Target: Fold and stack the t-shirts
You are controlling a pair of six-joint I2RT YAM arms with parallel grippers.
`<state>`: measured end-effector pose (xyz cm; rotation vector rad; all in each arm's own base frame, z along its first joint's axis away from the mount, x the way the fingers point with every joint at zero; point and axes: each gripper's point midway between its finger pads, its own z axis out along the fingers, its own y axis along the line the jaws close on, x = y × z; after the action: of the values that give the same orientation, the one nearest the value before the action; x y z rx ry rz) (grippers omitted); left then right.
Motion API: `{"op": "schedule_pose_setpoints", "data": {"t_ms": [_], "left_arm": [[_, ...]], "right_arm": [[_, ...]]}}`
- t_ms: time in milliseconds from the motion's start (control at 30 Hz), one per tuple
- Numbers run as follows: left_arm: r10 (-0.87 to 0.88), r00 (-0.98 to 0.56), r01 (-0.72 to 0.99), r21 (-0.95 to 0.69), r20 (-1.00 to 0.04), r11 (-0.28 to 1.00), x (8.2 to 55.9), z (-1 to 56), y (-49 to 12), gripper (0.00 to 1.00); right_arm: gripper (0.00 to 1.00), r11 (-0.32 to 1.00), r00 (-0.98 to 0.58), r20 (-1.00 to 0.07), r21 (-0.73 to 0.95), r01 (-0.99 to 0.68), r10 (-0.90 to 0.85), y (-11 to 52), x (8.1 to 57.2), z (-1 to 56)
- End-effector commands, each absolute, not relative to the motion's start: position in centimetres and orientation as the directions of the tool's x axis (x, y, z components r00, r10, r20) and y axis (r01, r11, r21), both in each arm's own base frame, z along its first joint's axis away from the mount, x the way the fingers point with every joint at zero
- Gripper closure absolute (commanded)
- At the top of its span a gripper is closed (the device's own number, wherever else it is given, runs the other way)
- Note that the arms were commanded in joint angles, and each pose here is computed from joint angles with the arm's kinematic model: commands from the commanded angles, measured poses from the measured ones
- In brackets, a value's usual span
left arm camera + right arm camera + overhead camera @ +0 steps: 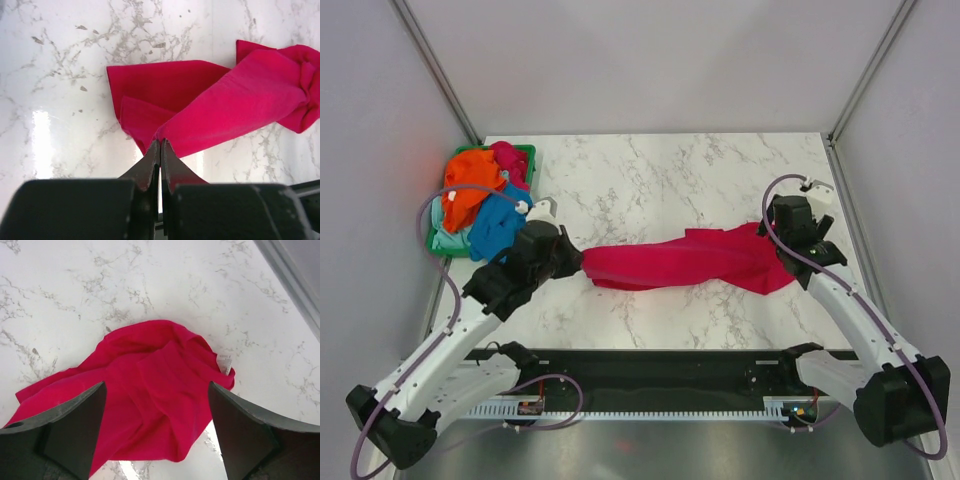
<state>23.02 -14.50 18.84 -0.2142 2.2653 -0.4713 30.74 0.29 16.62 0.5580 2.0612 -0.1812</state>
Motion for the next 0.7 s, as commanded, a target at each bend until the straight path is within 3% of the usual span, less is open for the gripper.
{"op": "schedule_pose_setpoints", "data": {"t_ms": [0,100,233,400,667], "left_arm": [[-0.182,-0.701,-0.026,-0.23,-0.689,0.973,22.9,16.3,-12.1,0.98],[-0.123,-0.768,0.017,-0.212,-0.629,0.977,22.1,14.1,-12.9,0.98],[-0.103,-0.794,0.046,-0.228,-0.599,0.973,21.6,13.5,-13.6,0.98],[-0.095,-0.79,0.06,-0.231,-0.606,0.971,21.7,13.8,-13.7,0.98],[-0.098,-0.784,0.069,-0.243,-0.613,0.968,21.5,14.1,-13.8,0.98]], "right_arm": [[0.12,0.918,-0.469,-0.823,0.148,0.369,0.321,2.3,32.6,17.2],[0.22,0.94,-0.533,-0.781,0.206,0.272,0.325,5.1,33.7,15.5],[0.34,0.968,-0.594,-0.766,0.159,0.196,0.246,7.9,35.0,14.3],[0.43,0.969,-0.651,-0.727,0.081,0.233,0.217,7.7,35.7,11.7],[0.47,0.962,-0.711,-0.676,-0.017,0.273,0.19,6.9,36.3,7.8]]}}
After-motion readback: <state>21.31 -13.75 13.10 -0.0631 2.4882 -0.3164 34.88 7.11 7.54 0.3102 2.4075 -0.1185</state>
